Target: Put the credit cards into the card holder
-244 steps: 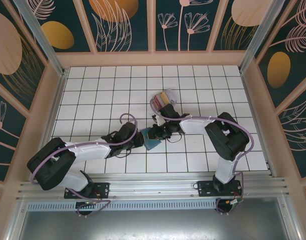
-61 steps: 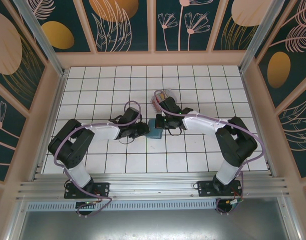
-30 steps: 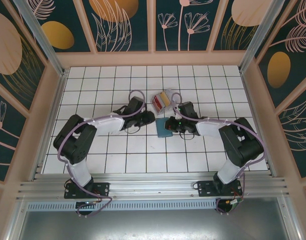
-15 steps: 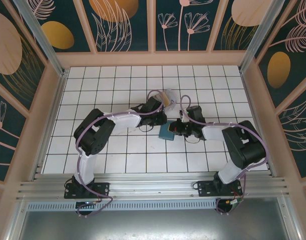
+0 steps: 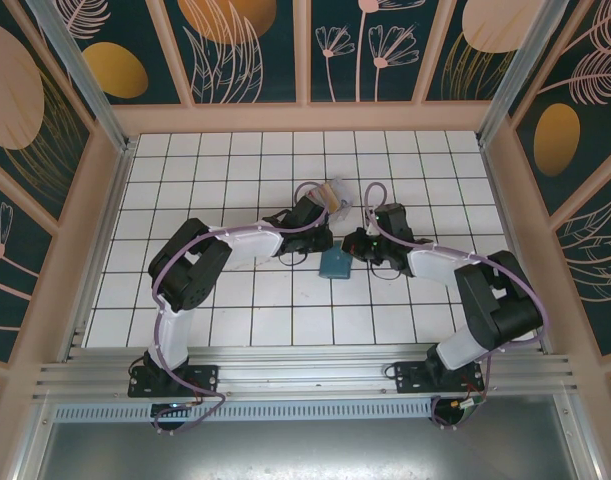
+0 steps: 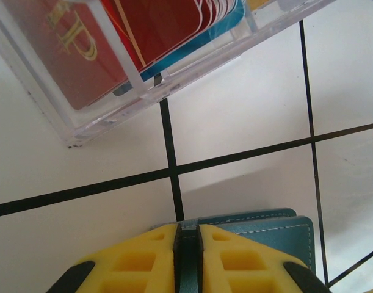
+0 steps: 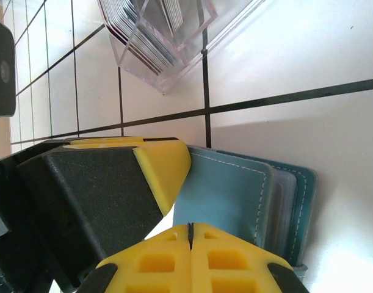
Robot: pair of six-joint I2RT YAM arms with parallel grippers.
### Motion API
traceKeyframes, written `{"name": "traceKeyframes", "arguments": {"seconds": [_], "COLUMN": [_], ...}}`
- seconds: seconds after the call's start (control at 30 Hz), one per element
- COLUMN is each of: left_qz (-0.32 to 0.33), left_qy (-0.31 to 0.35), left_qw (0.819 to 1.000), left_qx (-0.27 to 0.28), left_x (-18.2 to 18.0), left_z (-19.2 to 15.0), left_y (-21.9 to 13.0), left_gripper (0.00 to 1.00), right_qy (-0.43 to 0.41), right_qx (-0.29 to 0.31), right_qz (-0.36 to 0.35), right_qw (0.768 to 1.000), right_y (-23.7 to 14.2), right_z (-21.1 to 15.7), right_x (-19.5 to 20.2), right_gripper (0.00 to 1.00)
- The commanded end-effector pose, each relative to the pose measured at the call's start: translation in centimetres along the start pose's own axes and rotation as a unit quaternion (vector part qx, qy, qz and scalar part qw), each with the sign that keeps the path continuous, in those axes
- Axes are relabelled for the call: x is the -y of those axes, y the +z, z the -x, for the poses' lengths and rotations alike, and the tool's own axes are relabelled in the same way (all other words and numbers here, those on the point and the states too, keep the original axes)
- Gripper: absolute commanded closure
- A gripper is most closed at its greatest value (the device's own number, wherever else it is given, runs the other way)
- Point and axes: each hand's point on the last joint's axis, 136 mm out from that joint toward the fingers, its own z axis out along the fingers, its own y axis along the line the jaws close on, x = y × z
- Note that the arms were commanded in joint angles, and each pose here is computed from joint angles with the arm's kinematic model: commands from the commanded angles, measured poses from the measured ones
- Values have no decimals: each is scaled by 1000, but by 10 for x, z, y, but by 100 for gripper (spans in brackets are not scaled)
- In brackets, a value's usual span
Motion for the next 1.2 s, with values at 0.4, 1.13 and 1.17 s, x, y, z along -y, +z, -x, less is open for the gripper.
{"name": "traceKeyframes", "arguments": {"seconds": [0.4,1.13,1.17], "left_qz": [42,42,41], "left_qy": [-9,-9,-10], "left_qw": [998,998,998], "left_qx": [-55,-56,-56], "left_x": [-25,-26,-26], "left_z": [-37,-39,-40], "left_y": [5,5,6], "left_gripper": [82,82,82], "right_qy": [-16,-69,-73], "right_qx": [-36,-42,-41], "right_qz": [-16,-104,-111], "right_qw": [999,991,990], "right_y": [18,25,25], "right_z": [-22,-48,-52], "right_x": [7,28,31], "right_gripper": [100,100,100]}}
